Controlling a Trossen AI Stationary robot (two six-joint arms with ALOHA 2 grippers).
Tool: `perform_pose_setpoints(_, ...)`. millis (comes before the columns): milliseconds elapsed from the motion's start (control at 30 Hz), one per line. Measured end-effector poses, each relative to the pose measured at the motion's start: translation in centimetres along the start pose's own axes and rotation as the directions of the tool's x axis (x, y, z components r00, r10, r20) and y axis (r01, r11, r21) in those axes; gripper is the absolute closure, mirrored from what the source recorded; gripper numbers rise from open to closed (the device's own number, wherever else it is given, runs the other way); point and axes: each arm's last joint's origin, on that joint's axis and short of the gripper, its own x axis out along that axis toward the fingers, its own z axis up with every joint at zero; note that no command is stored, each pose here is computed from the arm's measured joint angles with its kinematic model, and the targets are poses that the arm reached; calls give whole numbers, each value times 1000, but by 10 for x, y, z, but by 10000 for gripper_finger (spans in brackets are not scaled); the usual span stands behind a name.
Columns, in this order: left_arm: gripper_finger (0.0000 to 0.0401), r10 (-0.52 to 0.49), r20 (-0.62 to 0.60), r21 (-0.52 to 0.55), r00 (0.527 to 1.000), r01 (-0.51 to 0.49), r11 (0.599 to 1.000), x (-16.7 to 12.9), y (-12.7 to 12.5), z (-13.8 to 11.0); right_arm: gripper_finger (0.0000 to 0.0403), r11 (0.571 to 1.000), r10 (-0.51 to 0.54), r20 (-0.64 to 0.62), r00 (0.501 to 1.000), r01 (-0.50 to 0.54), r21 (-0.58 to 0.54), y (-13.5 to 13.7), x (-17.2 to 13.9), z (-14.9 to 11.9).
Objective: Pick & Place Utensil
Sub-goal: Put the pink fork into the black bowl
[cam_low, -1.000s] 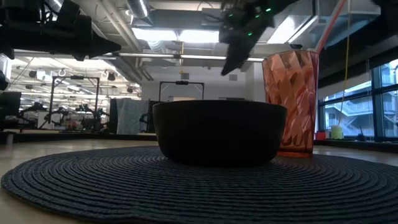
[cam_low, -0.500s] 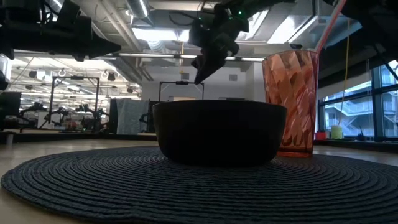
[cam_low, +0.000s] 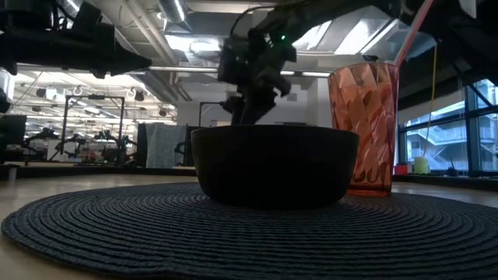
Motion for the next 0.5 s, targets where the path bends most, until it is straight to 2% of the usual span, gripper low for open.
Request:
perform_pose_setpoints(133,397,0,-2,1,1000,0,1000,0,0,0,203,999,33,-35,999,-33,-8,1,20,-3)
perform_pose_setpoints(300,397,-1,-7,4,1000,1,1000,0,0,-1,203,999,48,-50,998,-49,-19,6,30,0)
perform_pose_setpoints(500,398,0,-7,5,1000,0,1000,0,0,-1,202,999,-35,-95,995,35,0,13,35,9)
